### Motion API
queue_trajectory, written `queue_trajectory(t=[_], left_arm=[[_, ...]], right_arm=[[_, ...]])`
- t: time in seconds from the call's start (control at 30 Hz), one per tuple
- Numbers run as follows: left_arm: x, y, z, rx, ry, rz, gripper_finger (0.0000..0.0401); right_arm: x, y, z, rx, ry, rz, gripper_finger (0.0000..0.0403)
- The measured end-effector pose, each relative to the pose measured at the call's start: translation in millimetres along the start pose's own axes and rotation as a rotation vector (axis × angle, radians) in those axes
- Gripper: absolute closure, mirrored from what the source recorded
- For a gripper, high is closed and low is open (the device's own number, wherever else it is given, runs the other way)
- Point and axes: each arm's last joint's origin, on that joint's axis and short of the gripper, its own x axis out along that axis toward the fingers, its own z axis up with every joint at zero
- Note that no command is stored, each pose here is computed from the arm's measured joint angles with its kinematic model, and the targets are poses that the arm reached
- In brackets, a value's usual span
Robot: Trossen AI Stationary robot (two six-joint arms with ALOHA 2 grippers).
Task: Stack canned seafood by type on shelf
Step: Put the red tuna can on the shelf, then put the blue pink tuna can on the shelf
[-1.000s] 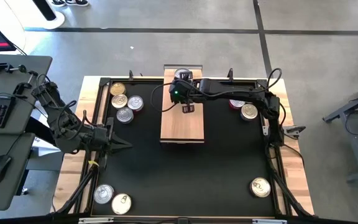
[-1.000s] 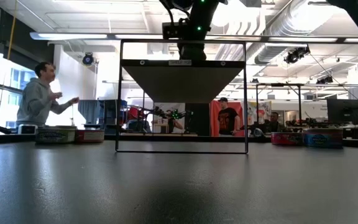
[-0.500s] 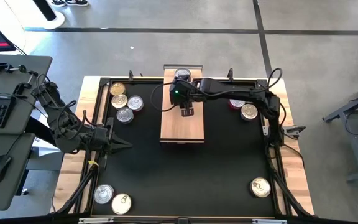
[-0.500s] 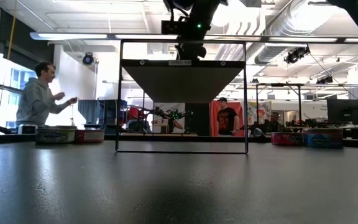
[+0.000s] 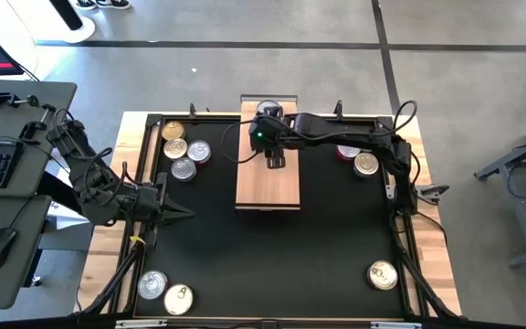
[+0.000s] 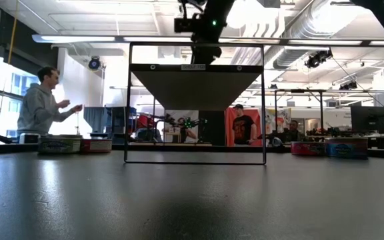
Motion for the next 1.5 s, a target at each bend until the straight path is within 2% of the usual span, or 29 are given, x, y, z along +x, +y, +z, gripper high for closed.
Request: queue_trajectory(t=[0.07,0.23,0.37,0.5,0.67,0.83,0.93,1.1,1.23,1.37,1.5], left_arm=[[0,0,-1,0.005,0.007,0.003,0.0401],[0,1,-3,-0.014,0.027,0.003,0.0401],[0,1,-4,-0.013,0.031,0.004,0.0401],[0,1,-4,-0.012,0.031,0.004,0.0401],[0,0,-5,-0.027,0.055,-0.033,0.0401],[0,1,-7,0.01,0.071,-0.036,0.0401],[0,0,-6,0.059,0.06,-0.039,0.0401],[0,1,-6,0.085,0.06,-0.039,0.0401],[0,0,-6,0.085,0.06,-0.041,0.0401],[0,1,-6,0.089,0.064,-0.04,0.0401],[0,0,-6,0.089,0.074,-0.067,0.0401]], right_arm=[[-8,-4,2,0.038,-0.007,-0.004,0.0169],[-30,-12,9,0.23,-0.076,0.027,0.0169],[-37,-11,13,0.265,-0.137,0.15,0.0168],[-30,-2,11,0.302,-0.149,0.309,0.0172],[-28,15,10,0.366,-0.09,0.451,0.02],[-61,35,14,0.383,-0.113,0.538,0.0242],[-86,44,7,0.414,-0.06,0.567,0.0257],[-118,72,0,0.448,0.051,0.582,0.0288],[-144,104,2,0.438,0.08,0.621,0.0334],[-165,137,-6,0.452,0.213,0.679,0.0389],[-186,167,-15,0.5,0.338,0.708,0.0394]])
